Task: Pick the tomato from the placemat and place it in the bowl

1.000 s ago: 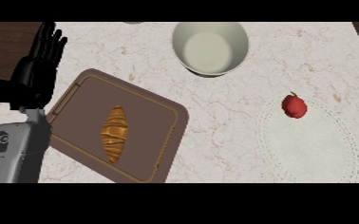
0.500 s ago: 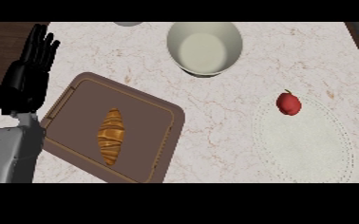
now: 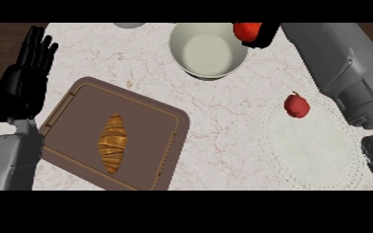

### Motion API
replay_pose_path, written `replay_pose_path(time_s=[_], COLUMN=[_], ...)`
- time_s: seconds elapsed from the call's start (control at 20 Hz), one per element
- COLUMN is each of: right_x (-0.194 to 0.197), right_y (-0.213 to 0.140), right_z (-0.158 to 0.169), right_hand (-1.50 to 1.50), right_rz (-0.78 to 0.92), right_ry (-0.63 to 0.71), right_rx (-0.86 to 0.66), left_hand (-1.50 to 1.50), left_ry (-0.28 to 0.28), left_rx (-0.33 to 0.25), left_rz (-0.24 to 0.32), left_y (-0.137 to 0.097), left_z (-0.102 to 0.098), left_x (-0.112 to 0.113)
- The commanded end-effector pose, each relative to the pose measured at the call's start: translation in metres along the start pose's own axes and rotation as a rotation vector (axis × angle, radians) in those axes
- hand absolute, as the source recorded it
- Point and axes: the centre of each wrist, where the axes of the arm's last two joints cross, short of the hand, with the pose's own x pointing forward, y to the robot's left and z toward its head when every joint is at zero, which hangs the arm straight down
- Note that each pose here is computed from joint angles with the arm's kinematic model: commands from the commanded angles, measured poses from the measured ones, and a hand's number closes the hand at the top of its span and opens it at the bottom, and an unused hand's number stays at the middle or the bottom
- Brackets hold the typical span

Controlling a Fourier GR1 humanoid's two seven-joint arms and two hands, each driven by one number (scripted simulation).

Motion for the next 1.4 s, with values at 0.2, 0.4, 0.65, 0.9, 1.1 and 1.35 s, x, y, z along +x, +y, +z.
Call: replay_pose_path(time_s=[0.2,0.4,0.65,0.9,1.1,1.35], right_x=[-0.011,-0.006,-0.016,-0.015,-0.030,-0.062], right_y=[0.065,0.081,0.091,0.081,0.048,0.026], right_z=[-0.014,-0.025,-0.016,-0.015,0.013,0.073], right_hand=[1.50,-1.50,-1.50,-1.50,-1.50,-1.50], right_rz=[-0.044,-0.188,-0.412,-0.505,-0.553,-0.629], right_ry=[0.158,0.158,0.071,0.045,0.093,0.175], right_rx=[0.015,0.050,-0.037,-0.307,-0.457,-0.545], left_hand=[0.00,0.00,0.00,0.00,0.00,0.00], left_ry=[-0.004,-0.008,-0.018,-0.019,-0.039,-0.043], left_rx=[-0.009,-0.018,-0.018,-0.013,-0.019,-0.024], left_rz=[0.001,-0.008,-0.002,0.005,0.008,0.003], left_y=[0.007,-0.006,-0.003,-0.002,-0.002,-0.009], left_z=[0.006,-0.001,-0.005,-0.006,-0.013,-0.005], left_x=[-0.005,-0.008,0.001,0.008,0.016,0.013])
